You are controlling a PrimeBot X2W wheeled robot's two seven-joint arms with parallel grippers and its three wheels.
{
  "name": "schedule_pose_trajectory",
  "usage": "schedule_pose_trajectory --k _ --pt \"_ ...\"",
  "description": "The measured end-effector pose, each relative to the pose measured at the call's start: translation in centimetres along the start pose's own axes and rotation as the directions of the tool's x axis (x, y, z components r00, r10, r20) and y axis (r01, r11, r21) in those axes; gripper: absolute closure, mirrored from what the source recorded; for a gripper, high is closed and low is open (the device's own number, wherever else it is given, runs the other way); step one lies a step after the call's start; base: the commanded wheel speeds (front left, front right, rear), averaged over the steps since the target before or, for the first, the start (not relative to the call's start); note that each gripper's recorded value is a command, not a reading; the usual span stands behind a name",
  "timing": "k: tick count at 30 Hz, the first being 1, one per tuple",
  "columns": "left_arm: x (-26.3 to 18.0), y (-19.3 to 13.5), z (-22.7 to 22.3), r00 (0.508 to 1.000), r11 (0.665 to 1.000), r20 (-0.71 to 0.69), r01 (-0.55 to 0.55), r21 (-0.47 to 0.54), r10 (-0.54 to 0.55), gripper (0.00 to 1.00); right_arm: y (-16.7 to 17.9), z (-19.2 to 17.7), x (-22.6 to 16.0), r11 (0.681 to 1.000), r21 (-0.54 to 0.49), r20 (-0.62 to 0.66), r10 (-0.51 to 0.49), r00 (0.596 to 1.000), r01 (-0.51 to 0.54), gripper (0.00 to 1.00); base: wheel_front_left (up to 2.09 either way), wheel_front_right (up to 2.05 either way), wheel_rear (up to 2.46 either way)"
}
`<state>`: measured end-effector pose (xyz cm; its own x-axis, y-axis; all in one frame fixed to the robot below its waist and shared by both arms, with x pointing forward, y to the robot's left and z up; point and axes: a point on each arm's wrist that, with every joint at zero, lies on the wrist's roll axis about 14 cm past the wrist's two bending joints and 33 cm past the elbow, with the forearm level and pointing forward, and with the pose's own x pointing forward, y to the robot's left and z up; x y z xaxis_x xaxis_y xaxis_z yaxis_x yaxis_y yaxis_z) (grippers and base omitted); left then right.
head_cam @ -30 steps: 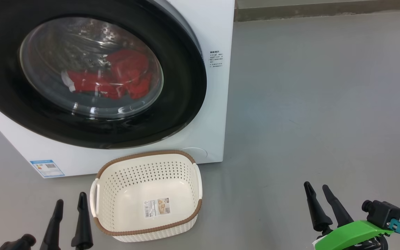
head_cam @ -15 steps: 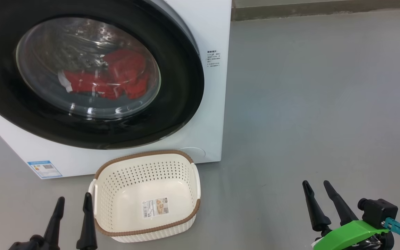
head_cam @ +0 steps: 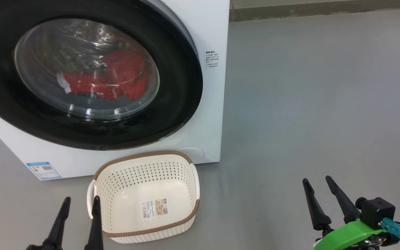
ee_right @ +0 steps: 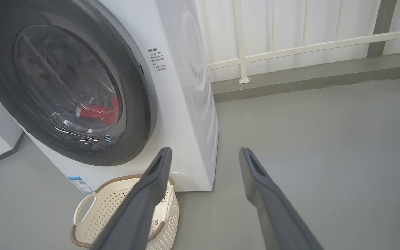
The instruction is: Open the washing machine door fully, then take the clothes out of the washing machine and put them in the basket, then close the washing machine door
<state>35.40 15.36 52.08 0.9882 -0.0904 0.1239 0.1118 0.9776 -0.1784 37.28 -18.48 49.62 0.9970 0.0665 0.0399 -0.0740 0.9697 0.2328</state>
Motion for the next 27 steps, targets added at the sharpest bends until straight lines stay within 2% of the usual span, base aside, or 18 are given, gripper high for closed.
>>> schedule_pose_trajectory --k 5,27 --pt "0.0 -0.3 0.0 1.0 0.999 0.004 0.015 0.043 -0.016 0.0 0.1 0.3 0.0 0.999 -0.05 0.013 0.01 1.0 -0.01 0.0 0.0 0.0 0.0" --pt "-0.6 0.4 -2.1 0.998 1.0 -0.063 -0.014 0.018 0.015 0.0 -1.3 1.0 -0.5 0.997 -0.069 0.037 -0.042 0.998 0.044 0.0 0.0 0.0 0.0"
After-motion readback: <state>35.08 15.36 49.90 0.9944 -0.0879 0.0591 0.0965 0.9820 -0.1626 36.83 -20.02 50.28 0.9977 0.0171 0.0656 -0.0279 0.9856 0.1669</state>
